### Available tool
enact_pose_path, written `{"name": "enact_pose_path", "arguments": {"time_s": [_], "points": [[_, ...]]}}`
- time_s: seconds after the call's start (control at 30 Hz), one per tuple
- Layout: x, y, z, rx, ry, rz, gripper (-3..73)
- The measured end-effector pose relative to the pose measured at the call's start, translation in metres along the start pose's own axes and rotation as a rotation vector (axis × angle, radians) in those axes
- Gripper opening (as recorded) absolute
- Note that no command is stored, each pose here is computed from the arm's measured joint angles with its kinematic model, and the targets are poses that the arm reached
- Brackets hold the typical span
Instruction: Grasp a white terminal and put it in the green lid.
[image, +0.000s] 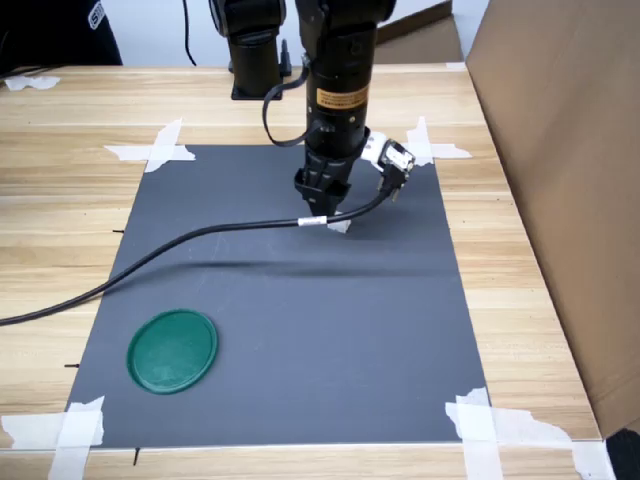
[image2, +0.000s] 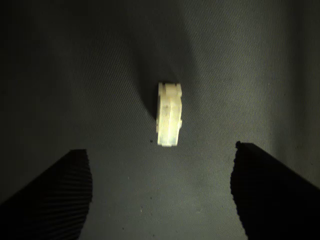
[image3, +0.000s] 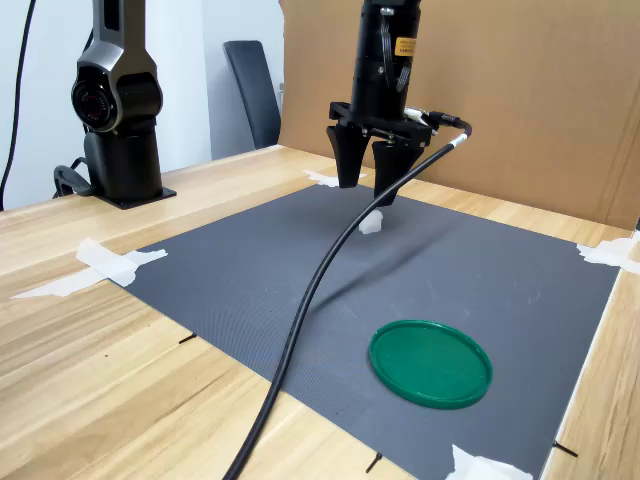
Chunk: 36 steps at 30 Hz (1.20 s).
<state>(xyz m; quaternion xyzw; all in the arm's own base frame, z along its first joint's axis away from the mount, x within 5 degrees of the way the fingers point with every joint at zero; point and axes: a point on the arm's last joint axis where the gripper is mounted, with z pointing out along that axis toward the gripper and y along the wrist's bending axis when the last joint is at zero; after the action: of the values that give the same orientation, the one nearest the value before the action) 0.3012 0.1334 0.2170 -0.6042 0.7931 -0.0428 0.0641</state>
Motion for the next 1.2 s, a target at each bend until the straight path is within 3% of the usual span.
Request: {"name": "enact_pose_path", "arguments": {"time_s": [0.2, 1.0, 1.2], "points": [[-0.010, 0.001, 0.012, 0.004, -0.009, 0.070, 68.2], [-0.006, 0.005, 0.042, -0.031, 0.054, 0.111, 68.1], [-0.004, 0.007, 0.046, -0.033, 0.060, 0.110, 64.8]]}}
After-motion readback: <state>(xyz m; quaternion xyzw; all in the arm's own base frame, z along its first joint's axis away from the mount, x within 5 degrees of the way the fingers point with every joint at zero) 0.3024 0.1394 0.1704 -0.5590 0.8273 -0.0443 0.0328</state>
